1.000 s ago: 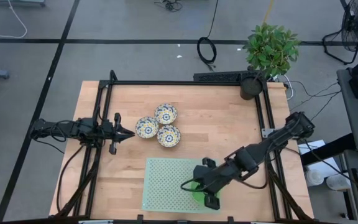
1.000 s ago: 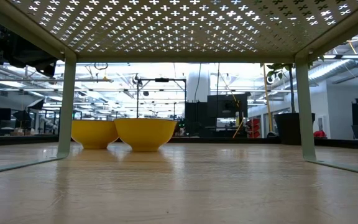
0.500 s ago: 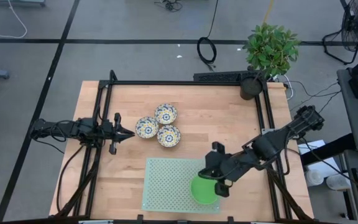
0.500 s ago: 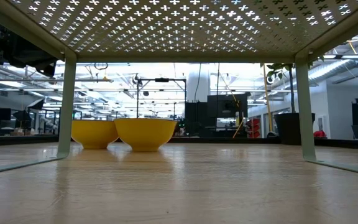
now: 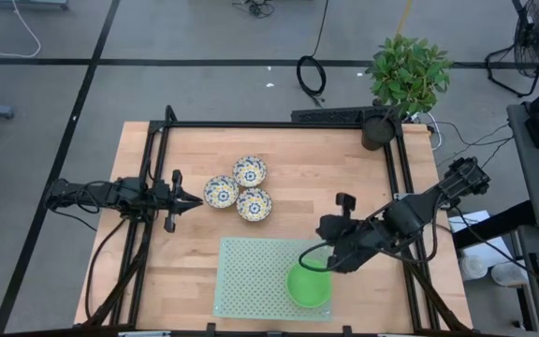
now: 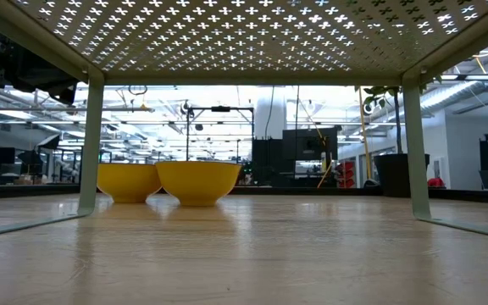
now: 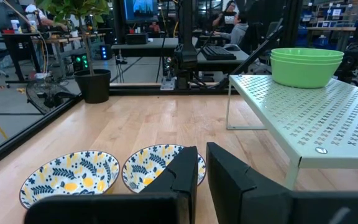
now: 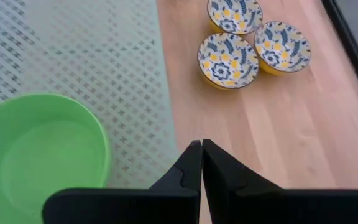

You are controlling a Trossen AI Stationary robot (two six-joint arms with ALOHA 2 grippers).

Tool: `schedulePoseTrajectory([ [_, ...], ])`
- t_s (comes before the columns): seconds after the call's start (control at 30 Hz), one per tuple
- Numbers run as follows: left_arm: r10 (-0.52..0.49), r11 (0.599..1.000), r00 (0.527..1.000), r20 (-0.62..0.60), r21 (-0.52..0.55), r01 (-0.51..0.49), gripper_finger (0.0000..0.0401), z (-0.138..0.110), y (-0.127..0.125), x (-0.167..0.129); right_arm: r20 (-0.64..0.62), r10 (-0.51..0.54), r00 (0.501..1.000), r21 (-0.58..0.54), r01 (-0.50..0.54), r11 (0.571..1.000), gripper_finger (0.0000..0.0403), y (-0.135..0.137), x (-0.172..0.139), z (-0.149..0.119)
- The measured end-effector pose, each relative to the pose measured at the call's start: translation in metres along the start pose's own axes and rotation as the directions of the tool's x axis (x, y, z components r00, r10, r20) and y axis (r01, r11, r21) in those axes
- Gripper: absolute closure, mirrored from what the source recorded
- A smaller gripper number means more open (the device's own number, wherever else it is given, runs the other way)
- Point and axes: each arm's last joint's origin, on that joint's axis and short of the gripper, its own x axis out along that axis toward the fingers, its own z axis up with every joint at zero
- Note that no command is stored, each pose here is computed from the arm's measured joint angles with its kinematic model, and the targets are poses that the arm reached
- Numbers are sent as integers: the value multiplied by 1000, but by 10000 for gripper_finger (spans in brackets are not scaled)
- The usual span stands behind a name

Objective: Pick & Place Mini bowls
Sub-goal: Put the middle left yellow patterned bowl on the shelf

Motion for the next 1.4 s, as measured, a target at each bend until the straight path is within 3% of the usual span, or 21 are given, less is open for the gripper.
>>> schedulePoseTrajectory([
  [0.3,0,1000,1000,0,0,0,364,0,0,0,48,18,999,-7,-18,1000,403,-4,-8,2],
  [0.43,0,1000,1000,0,0,0,364,0,0,0,97,111,989,-33,-108,994,403,-3,-4,-2],
  [0.57,0,1000,1000,0,0,0,364,0,0,0,148,195,970,-38,-192,981,403,-12,0,-19],
  [0.8,0,1000,1000,0,0,0,364,0,0,0,318,208,925,42,-233,972,403,-56,6,-69],
  [0.97,0,1000,1000,0,0,0,364,0,0,0,503,166,848,91,-243,966,403,-92,20,-109],
  [1.1,0,1000,1000,0,0,0,364,0,0,0,603,73,794,148,-201,968,403,-118,39,-140],
  [1.33,0,1000,1000,0,0,0,364,0,0,0,693,-136,708,274,-85,958,403,-155,58,-177],
  [1.4,0,1000,1000,0,0,0,364,0,0,0,709,-135,692,265,-84,961,403,-162,59,-183],
])
